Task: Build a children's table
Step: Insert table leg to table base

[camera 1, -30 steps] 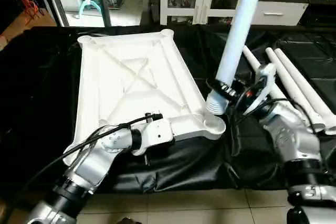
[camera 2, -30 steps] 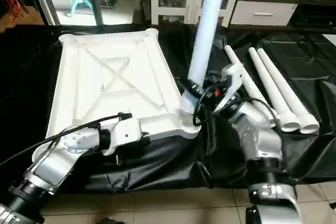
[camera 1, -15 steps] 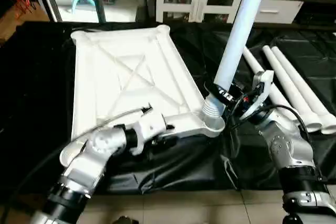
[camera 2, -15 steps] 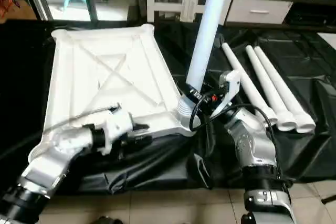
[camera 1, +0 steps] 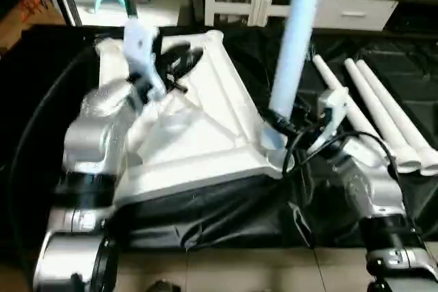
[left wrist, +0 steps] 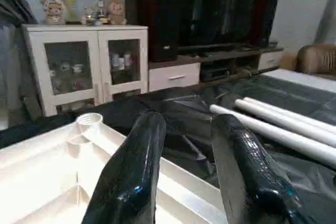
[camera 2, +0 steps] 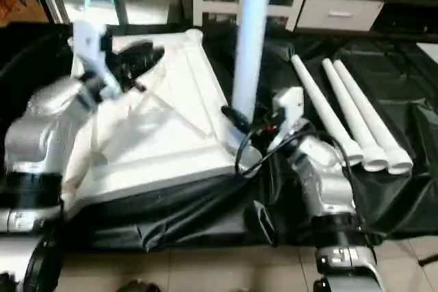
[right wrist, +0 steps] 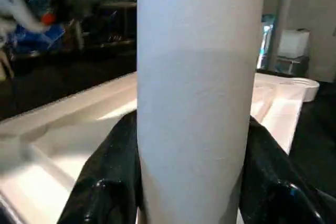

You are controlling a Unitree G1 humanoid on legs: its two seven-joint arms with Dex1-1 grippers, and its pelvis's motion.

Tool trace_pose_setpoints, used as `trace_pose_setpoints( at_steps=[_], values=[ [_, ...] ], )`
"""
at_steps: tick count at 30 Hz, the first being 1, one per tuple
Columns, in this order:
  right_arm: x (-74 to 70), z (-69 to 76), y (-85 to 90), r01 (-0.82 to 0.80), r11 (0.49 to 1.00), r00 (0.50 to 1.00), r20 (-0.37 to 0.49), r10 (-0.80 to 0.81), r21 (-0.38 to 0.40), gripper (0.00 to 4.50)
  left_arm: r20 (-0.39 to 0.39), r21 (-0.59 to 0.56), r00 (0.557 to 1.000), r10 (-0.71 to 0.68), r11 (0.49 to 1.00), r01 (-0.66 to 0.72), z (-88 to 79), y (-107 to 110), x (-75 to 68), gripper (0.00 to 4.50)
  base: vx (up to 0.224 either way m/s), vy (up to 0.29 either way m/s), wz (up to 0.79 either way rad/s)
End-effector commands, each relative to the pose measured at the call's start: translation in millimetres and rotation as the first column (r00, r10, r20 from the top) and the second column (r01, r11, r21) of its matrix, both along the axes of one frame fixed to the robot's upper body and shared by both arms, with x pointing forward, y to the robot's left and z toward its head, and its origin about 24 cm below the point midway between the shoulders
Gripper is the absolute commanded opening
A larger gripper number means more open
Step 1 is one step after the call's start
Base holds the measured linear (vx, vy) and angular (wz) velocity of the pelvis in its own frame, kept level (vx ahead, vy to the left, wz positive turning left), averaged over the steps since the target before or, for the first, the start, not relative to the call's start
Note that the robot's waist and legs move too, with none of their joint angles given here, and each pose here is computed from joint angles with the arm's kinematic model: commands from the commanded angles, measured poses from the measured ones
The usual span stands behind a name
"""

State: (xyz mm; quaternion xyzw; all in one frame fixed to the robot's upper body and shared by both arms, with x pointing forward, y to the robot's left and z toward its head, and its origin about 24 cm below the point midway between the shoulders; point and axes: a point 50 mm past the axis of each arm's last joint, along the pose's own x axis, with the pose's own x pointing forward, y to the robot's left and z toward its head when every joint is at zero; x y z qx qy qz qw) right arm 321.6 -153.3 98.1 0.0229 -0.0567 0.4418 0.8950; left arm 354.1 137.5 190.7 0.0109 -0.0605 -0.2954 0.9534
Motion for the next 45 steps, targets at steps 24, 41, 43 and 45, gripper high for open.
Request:
trace_pose_setpoints(
  at_steps=[24, 41, 43, 45],
  values=[
    [11.7, -11.6, -6.7, 0.101, 0.95, 0.993, 0.095, -0.076, -0.297, 1.86, 0.203, 0.001, 0.878, -0.433, 0.897, 0.442, 92.3, -72, -58.6, 1.7, 0.0, 0.0, 0.0],
    [22.0, 13.4, -62.8, 0.147, 0.973, 0.984, -0.128, -0.125, 0.181, 1.86, -0.119, 0.392, 0.941, -0.315, 0.856, 0.336, -52.6, -22, -42.2, 2.04, 0.0, 0.0, 0.0],
    [18.5, 8.4, -68.6, 0.102, 0.989, 0.985, -0.15, -0.086, 0.106, 1.86, -0.19, 0.457, 0.91, -0.369, 0.787, 0.415, -79.1, -29, -50.9, 2.18, 0.0, 0.0, 0.0],
    [16.8, 8.8, -69.6, 0.075, 0.992, 0.985, -0.163, -0.057, 0.103, 1.86, -0.213, 0.467, 0.882, -0.419, 0.75, 0.469, -101.1, -42, -55.0, 2.43, 0.0, 0.0, 0.0]
  ],
)
